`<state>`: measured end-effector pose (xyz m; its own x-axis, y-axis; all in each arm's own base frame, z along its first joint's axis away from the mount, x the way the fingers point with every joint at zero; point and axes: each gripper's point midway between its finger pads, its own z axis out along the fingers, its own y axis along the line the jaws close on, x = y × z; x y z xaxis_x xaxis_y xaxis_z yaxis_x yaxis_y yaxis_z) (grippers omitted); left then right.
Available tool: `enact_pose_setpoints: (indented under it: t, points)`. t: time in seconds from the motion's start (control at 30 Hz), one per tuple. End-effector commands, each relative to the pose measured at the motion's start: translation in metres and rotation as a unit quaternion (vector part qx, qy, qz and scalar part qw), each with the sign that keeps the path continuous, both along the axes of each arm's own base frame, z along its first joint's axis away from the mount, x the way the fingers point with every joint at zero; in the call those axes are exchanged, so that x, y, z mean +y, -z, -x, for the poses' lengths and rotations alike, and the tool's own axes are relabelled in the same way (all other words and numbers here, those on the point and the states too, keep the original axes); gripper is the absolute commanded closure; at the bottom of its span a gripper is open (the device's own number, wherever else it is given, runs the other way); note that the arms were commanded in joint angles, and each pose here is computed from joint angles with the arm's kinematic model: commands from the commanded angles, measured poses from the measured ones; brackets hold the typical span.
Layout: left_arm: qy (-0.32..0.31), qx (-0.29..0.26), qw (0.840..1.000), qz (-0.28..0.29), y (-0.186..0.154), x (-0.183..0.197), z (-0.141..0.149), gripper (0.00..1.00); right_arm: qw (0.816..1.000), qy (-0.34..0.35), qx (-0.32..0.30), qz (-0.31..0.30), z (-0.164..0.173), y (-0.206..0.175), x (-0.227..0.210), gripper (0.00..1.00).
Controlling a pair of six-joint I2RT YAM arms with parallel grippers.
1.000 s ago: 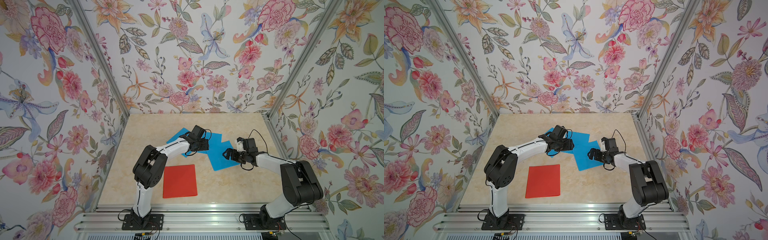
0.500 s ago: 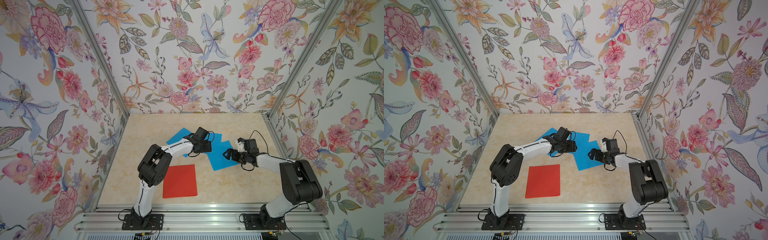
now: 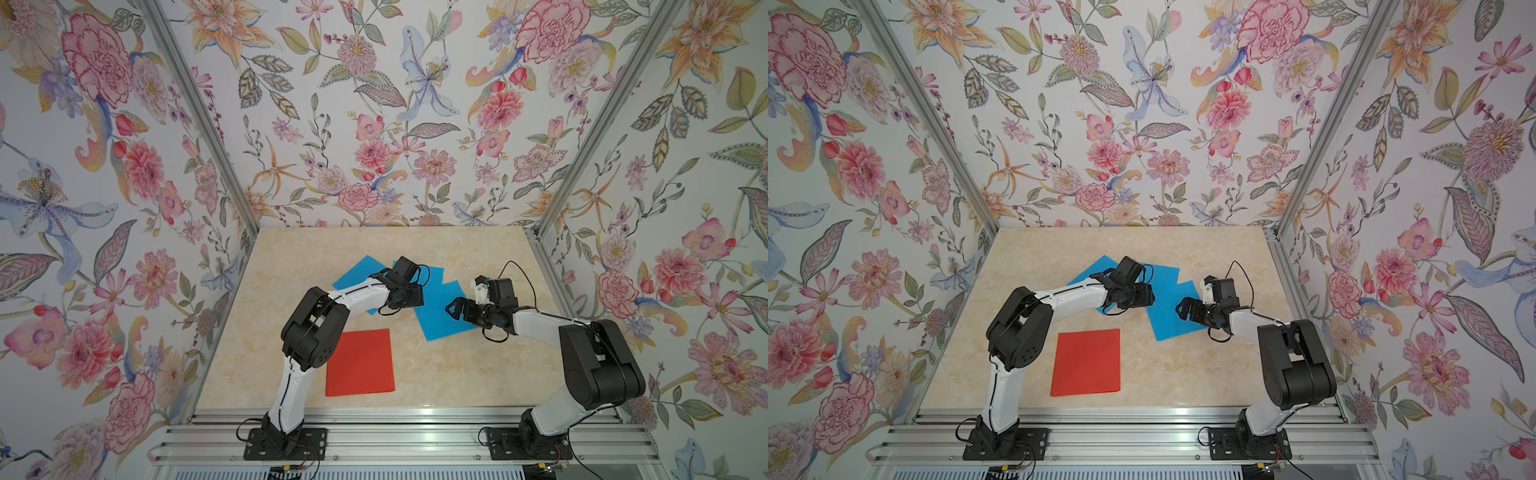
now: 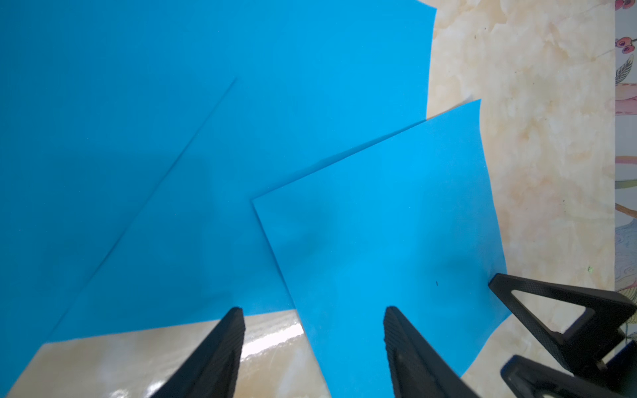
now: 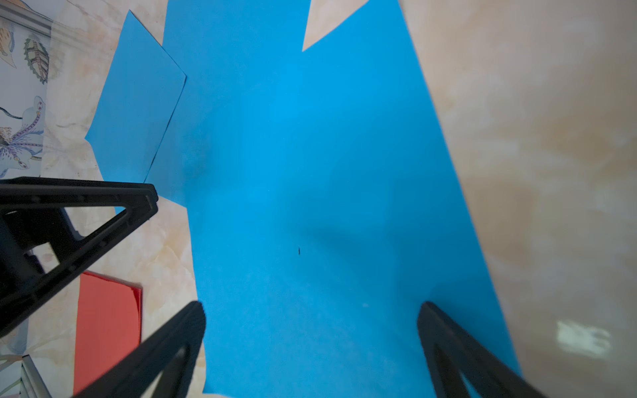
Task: Sort the scattered colored papers by color
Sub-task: Pick up the colored paper from the center of the board.
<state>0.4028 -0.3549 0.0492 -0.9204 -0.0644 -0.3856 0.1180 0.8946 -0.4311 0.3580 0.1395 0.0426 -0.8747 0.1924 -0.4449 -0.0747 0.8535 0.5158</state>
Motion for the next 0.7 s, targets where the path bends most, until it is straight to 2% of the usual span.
enact_pose_setpoints:
  t: [0.0,0.67]
  points:
    - [0.002,0.004,1.0,-0.004,0.01,-0.012,0.0,0.33,1.0,-0.004,0.026,0.0,0.013,0.014,-0.001,0.0]
    - [-0.008,0.021,1.0,-0.004,0.026,-0.017,0.003,0.34,1.0,-0.005,0.027,-0.004,0.016,0.017,-0.001,0.0]
